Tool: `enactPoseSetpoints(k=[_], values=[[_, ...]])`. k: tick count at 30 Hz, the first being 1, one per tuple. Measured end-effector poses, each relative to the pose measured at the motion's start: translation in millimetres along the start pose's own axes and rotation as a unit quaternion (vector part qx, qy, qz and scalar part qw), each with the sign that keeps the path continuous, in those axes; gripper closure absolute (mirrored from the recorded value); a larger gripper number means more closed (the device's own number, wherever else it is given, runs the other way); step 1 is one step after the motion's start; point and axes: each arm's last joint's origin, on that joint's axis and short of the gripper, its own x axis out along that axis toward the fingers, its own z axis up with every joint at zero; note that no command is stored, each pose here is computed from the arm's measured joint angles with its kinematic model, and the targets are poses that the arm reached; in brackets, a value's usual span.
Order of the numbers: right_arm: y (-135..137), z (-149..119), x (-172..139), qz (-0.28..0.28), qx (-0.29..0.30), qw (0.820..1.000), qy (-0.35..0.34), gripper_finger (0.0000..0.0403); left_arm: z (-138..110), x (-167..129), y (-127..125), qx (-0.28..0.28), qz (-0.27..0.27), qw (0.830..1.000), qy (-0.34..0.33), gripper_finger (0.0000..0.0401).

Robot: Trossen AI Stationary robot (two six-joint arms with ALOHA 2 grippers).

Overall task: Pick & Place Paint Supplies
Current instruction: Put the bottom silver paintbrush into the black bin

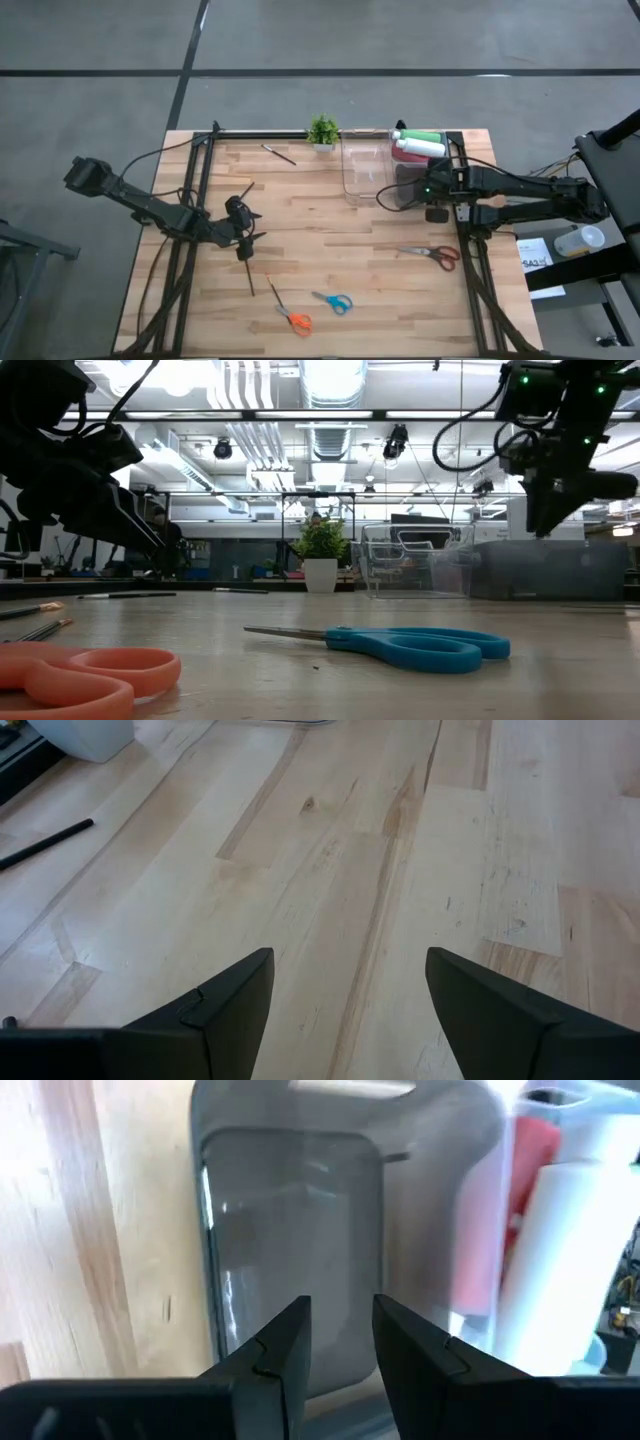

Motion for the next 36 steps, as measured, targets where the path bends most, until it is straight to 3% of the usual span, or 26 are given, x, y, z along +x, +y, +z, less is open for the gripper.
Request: enactPoseSetpoints(k=[10,15,20,28,36], values=[[-12,24,-41,-0.007,0.017,0.996,-0.088,0.0298,0,0,0,0.000,0.000,1.000,0.000,0.0135],[-12,40,-65,0.014,0.013,0.984,-0.176,0.0298,0,0,0,0.000,0.000,1.000,0.000,0.0135],[-11,61,-80,0.070,0.047,0.952,-0.295,0.0298,0,0,0,0.000,0.000,1.000,0.000,0.0135],[0,98,-70,0.172,0.052,0.860,-0.477,0.0298,0,0,0,0.000,0.000,1.000,0.000,0.0135],[16,138,-31,0.174,0.052,0.855,-0.486,0.0298,0,0,0,0.000,0.000,1.000,0.000,0.0135]])
